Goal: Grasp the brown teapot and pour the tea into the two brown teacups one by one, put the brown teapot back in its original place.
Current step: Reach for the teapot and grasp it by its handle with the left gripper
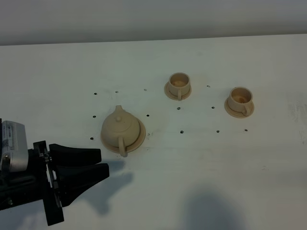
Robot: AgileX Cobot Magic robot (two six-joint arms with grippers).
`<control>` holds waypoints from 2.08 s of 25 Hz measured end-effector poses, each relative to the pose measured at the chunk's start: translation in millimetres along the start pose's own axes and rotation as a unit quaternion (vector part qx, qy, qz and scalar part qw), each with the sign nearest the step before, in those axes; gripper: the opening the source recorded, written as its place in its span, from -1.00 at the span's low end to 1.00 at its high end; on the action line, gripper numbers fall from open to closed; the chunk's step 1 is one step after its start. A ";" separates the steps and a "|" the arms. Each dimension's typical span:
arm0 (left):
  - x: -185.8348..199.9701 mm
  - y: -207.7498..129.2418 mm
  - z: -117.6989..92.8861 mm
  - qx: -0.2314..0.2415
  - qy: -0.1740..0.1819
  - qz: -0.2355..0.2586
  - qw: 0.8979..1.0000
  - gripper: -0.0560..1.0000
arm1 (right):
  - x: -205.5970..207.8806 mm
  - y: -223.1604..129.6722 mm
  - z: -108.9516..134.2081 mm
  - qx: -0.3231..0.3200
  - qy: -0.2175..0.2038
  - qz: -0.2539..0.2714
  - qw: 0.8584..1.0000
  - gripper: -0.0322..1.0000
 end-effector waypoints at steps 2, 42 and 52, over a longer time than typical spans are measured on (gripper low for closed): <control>0.0 0.1 0.0 0.000 0.000 0.000 1.000 -0.02 | -2.2 -4.6 0.0 0.004 0.001 0.017 1.000 -0.94; 29.0 114.7 37.7 0.014 0.200 0.113 0.973 -0.13 | -5.9 -11.5 4.7 0.009 0.025 0.040 0.999 -0.94; 33.6 116.2 52.8 0.150 0.240 0.203 0.937 -0.25 | -5.9 -11.5 4.7 0.009 0.025 0.040 0.999 -0.94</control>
Point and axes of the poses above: a point on each arm's last joint axis where the gripper is mounted, x pointing back along that axis away from the gripper, z along the wrist's bending axis when the last joint is at zero, y = z × x, the point moved 1 cm from there along -x, pointing out along that axis toward the gripper, and after that the axes turned 5 degrees about -x, right-handed, at the moved point
